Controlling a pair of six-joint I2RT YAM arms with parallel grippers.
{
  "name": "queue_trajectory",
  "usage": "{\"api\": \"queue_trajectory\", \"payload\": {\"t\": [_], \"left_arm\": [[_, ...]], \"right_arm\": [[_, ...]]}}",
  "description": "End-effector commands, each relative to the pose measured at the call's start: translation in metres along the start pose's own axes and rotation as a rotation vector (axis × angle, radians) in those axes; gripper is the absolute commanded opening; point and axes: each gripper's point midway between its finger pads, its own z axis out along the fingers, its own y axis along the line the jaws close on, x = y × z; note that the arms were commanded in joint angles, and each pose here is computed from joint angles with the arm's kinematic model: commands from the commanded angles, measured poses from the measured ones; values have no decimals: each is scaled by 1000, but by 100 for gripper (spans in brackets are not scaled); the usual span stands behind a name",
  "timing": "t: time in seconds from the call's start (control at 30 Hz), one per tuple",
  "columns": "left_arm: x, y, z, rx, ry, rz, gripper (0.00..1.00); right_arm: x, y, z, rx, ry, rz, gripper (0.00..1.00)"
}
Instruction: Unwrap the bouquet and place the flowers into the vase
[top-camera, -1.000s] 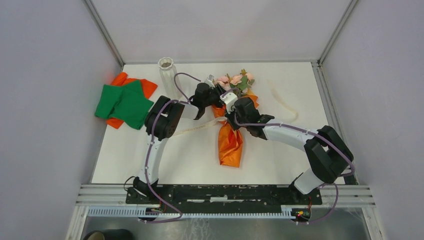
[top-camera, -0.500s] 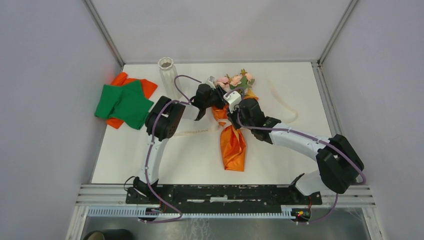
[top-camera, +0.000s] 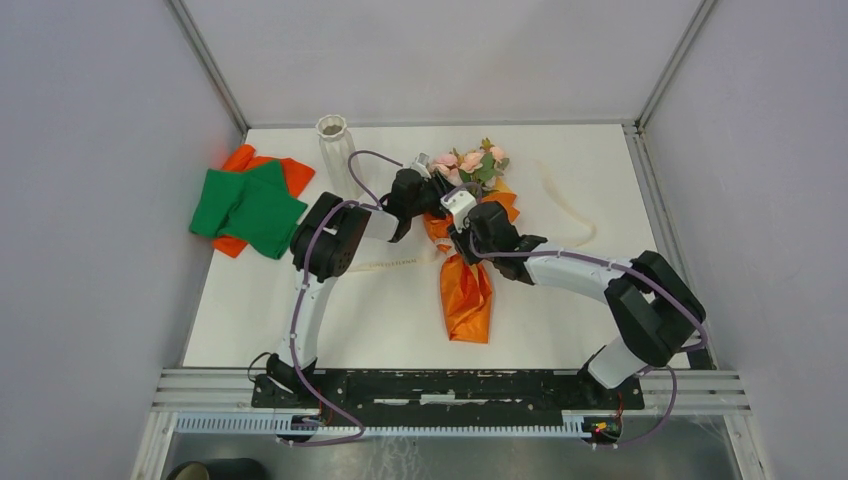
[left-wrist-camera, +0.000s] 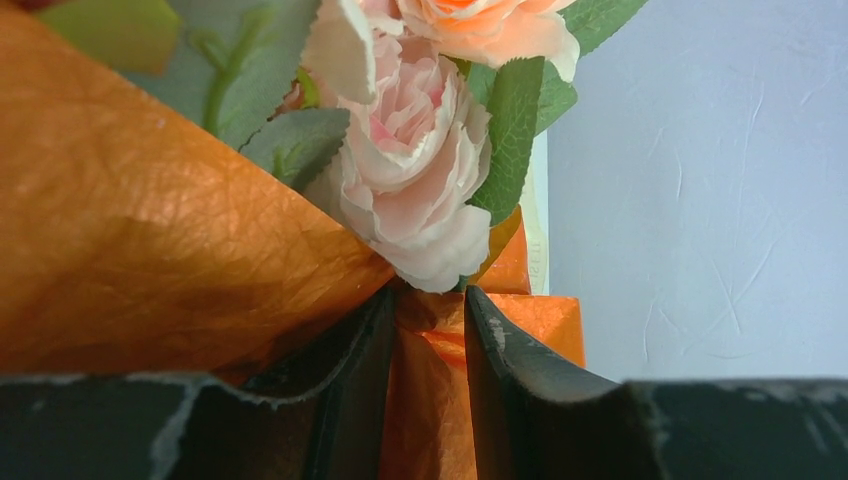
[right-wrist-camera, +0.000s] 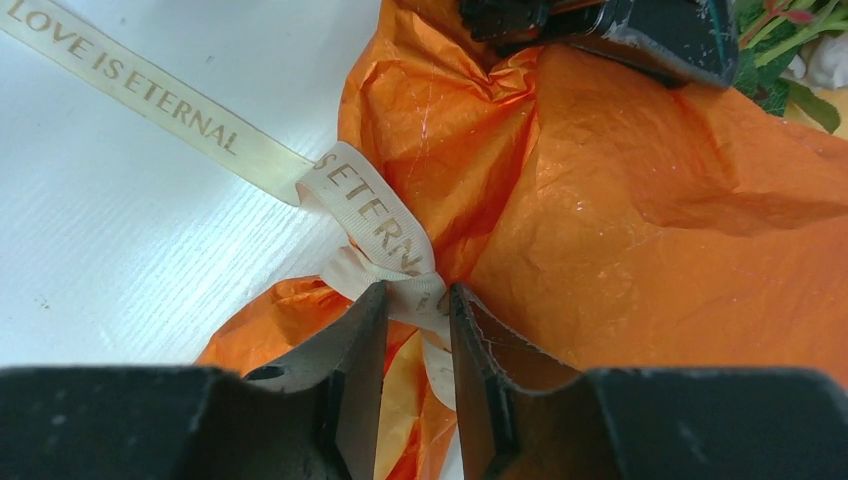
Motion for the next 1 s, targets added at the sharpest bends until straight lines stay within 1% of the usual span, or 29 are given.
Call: {"api": "queue_trajectory", "payload": {"t": [0.0, 0.13, 0.17, 0.2, 0.23, 0.3, 0.53, 0.73, 0.97], "left_arm": [[27, 52, -10, -162, 62, -50, 40], [28, 51, -10, -158, 65, -52, 40], [28, 50, -10, -157, 65, -51, 40], [28, 50, -10, -157, 64, -51, 40], [27, 51, -10, -159, 64, -51, 40], [27, 51, -10, -159, 63, -50, 40], [28, 56, -7, -168, 70, -57, 40], [21, 70, -6, -210, 58, -44, 40], [18, 79, -9, -233, 52, -45, 40]], "right_arm": [[-4, -1, 6, 14, -22, -2, 34], [0, -3, 10, 23, -7, -3, 34], [0, -2, 11, 22, -5, -4, 33], [0, -2, 11, 22, -3, -4, 27], [0, -2, 12, 23, -2, -4, 16], [-1, -3, 11, 27, -6, -5, 0], [-24, -3, -7, 18, -61, 0, 0], [-55, -3, -40, 9, -157, 4, 0], [-72, -9, -67, 28, -220, 8, 0]]}}
